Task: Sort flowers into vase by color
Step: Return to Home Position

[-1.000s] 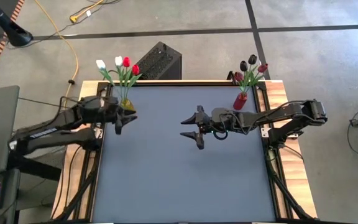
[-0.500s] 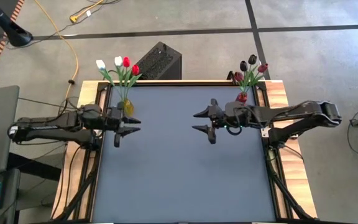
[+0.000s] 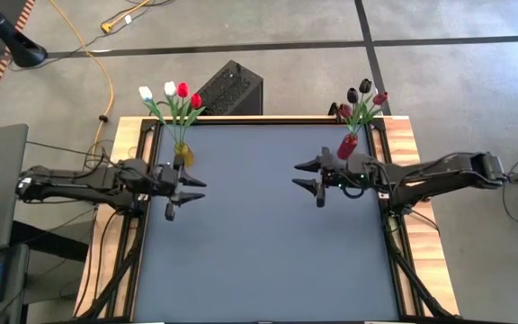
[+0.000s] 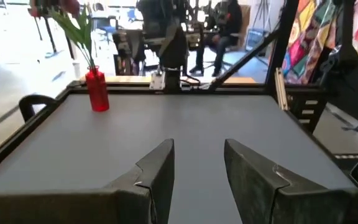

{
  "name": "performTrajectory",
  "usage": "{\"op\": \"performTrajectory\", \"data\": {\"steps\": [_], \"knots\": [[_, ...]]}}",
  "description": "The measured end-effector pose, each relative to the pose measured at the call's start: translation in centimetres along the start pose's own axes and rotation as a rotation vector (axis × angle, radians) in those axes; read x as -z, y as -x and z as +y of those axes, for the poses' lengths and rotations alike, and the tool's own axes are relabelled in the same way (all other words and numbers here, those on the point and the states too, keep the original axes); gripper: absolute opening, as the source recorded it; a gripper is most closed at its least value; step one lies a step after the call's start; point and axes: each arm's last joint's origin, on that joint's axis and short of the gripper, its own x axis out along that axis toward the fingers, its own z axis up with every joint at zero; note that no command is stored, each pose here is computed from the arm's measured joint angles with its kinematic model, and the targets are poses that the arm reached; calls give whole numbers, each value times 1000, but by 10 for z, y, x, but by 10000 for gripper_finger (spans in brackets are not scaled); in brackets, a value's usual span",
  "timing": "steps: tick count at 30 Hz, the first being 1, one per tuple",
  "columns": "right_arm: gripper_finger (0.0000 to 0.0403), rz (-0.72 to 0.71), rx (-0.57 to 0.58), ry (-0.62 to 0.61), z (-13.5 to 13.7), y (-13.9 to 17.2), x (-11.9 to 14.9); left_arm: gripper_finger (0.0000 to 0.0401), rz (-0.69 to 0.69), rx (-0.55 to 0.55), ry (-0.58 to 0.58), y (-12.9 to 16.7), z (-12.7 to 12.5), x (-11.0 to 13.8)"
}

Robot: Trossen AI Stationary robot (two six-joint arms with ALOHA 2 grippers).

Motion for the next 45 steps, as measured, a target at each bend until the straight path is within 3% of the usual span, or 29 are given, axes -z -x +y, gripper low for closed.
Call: {"op": "performTrajectory", "data": {"steps": [3, 10, 16, 22, 31, 45], "knots": [[194, 24, 3, 5, -7, 4, 16, 128, 3, -1, 6, 0, 1, 14], [22, 68, 59, -21, -21, 28, 35, 128, -61, 0, 32, 18, 0, 27], [35, 32, 63, -63, -26, 49, 52, 128, -163, -76, 42, 33, 3, 40], [16, 19, 86, -86, -30, 61, 68, 128, -226, -86, 58, 40, 3, 49], [22, -41, 100, -83, -34, 74, 78, 128, -246, -86, 59, 44, 3, 55], [21, 12, 72, -52, -36, 84, 94, 128, -241, -83, 90, 44, 3, 55]]}}
